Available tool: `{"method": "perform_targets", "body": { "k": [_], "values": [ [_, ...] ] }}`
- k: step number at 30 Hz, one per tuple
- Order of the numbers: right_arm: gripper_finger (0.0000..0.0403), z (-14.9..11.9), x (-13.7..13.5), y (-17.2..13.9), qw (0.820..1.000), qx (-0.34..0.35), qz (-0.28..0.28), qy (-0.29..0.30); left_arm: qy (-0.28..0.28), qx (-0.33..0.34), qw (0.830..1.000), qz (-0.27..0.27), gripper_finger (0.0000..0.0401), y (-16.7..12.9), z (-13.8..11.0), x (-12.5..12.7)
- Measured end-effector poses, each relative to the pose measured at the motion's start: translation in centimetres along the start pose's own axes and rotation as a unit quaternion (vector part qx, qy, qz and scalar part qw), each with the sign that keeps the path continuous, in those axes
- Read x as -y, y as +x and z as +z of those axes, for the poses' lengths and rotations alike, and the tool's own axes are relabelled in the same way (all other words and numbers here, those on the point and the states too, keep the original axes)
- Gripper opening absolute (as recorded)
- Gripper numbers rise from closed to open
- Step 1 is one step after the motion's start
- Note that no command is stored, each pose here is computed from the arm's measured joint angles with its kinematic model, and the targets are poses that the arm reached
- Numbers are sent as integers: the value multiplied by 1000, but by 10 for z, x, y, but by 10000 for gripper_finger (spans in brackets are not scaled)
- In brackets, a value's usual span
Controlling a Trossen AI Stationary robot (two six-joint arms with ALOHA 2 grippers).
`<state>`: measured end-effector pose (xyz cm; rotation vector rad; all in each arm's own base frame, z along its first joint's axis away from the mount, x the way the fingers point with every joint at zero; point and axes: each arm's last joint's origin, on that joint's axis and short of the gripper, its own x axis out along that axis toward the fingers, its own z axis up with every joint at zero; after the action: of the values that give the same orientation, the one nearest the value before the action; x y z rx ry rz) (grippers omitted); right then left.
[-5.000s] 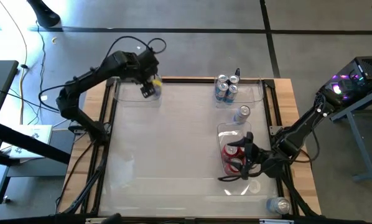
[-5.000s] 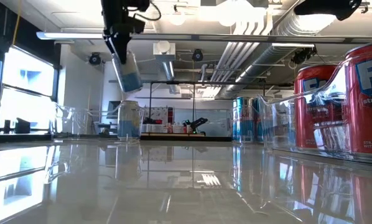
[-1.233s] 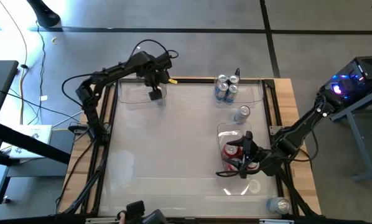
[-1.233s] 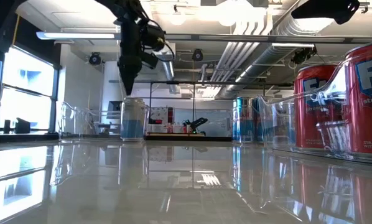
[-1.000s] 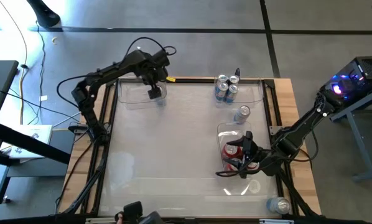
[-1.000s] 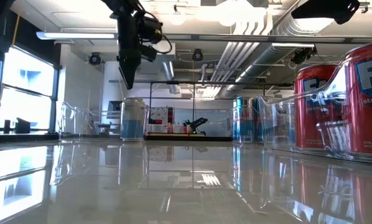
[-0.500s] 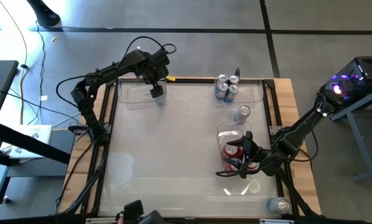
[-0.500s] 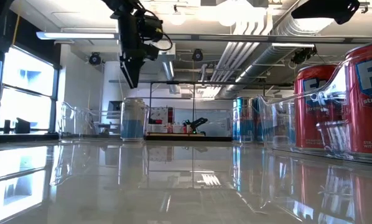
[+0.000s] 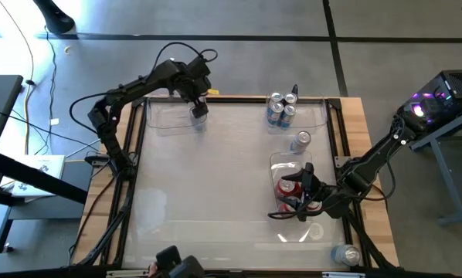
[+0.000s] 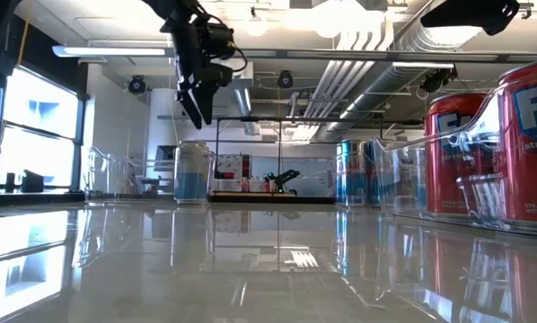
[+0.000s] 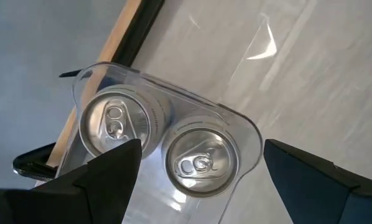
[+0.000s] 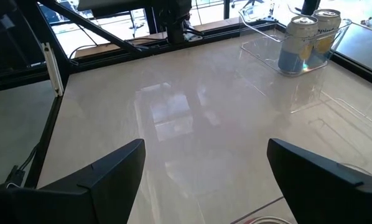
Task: Sort soda cans
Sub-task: Put the top white soda can into the top left transparent bin
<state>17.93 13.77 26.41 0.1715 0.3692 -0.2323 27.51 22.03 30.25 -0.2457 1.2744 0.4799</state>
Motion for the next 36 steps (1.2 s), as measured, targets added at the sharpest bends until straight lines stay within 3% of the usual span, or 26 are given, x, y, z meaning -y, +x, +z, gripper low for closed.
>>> {"method": "perform_targets", "body": {
  "k": [10, 14, 17, 22, 29, 32, 36],
  "values": [
    [333, 0, 0, 0, 1000, 0, 0, -2, -8, 10, 1000, 12, 333, -11, -3, 4],
    [333, -1, -1, -2, 1000, -1, 4, -2, 27, 68, 994, 82, 333, -24, 4, 21],
    [333, -2, -3, -4, 1000, 4, 5, -5, 56, 141, 983, 105, 333, -32, 9, 45],
    [333, -5, -8, -12, 1000, 16, 5, -12, 73, 249, 963, 70, 333, -37, 2, 97],
    [333, -3, -10, -24, 1000, 16, 1, 0, 99, 314, 944, 24, 333, -21, -28, 179],
    [333, 13, -1, -32, 999, -6, -30, 20, 104, 335, 936, 14, 333, -11, -43, 211],
    [333, 41, 22, -45, 990, -53, -113, 58, 91, 368, 926, -4, 333, 1, -61, 247]
  ]
}}
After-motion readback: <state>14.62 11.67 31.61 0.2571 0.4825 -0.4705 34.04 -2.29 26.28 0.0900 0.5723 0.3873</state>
